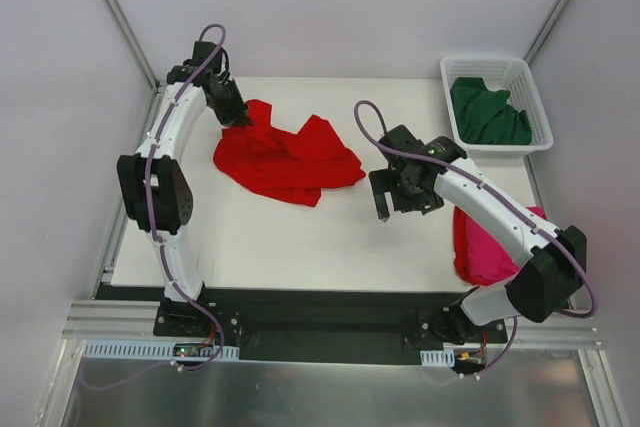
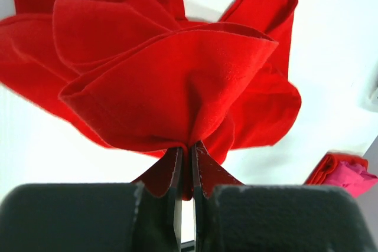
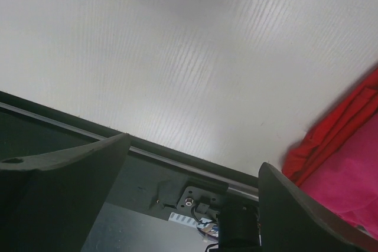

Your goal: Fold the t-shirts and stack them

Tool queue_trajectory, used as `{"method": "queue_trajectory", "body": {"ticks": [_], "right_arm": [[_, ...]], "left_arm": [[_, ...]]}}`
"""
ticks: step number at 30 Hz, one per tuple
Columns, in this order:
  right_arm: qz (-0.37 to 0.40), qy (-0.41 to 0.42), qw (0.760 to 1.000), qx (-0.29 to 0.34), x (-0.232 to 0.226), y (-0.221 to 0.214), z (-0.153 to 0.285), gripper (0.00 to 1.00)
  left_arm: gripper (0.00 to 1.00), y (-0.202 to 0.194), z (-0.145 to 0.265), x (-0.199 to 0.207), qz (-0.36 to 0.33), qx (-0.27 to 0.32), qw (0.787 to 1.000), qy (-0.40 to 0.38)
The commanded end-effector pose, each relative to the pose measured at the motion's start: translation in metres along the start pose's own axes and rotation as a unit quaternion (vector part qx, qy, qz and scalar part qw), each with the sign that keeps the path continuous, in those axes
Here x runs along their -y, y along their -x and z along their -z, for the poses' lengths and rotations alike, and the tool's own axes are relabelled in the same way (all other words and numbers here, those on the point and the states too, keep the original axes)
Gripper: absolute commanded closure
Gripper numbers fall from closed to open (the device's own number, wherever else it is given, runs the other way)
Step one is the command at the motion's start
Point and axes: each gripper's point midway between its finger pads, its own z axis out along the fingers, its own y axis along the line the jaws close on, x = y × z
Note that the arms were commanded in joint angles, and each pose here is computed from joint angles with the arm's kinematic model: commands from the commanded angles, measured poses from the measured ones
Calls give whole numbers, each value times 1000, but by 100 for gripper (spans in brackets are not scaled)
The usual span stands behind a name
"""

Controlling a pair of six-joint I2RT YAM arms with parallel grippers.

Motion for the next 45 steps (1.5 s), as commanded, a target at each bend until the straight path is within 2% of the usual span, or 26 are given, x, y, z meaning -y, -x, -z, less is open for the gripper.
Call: {"method": "queue_trajectory", "body": {"ticks": [1, 9, 13, 16, 19, 22, 23, 24, 27, 30, 31, 34, 38, 40, 41, 42, 43, 45], "right_arm": [[-1, 12, 1000, -10, -4, -4, 1, 4], [6, 29, 999, -22, -16, 0, -7, 4], [12, 39, 999, -32, -23, 5, -13, 4], [13, 46, 998, -40, -29, 9, -17, 4], [16, 54, 997, -46, -35, 12, -21, 4], [18, 58, 997, -53, -40, 14, -26, 4], [19, 60, 997, -52, -42, 15, -25, 4], [21, 61, 997, -53, -43, 15, -26, 4], [24, 62, 996, -56, -45, 16, -29, 4], [25, 65, 996, -58, -47, 16, -29, 4], [25, 65, 996, -59, -47, 16, -29, 4], [30, 63, 996, -63, -46, 12, -31, 4], [29, 64, 995, -70, -45, 5, -34, 4], [30, 64, 995, -71, -44, 2, -34, 4], [31, 62, 995, -74, -43, 0, -36, 4], [32, 64, 995, -73, -44, -1, -35, 4], [33, 64, 995, -71, -43, -1, -34, 4], [33, 64, 995, -73, -43, -3, -35, 4]], "left_arm": [[100, -25, 79, 27, -34, 40, 998, -27], [100, -109, 184, 20, 2, 63, 996, -60], [100, -130, 235, 27, 0, 104, 989, -106], [100, -138, 285, 50, -42, 148, 972, -181], [100, -146, 346, 75, -88, 202, 942, -254], [100, -161, 382, 96, -122, 212, 914, -325], [100, -163, 397, 102, -132, 231, 899, -347], [100, -164, 402, 103, -130, 235, 896, -355], [100, -164, 410, 107, -131, 248, 887, -367], [100, -153, 382, 97, -114, 243, 904, -333], [100, -148, 361, 91, -103, 230, 915, -315], [100, -130, 317, 79, -86, 225, 930, -278], [100, -82, 265, 57, -66, 246, 952, -171], [100, -61, 273, 61, -80, 277, 945, -154], [100, -47, 265, 63, -83, 277, 947, -140], [100, -36, 271, 62, -91, 296, 943, -125], [100, -23, 295, 74, -100, 328, 930, -133], [100, -3, 296, 72, -98, 346, 927, -102]]}}
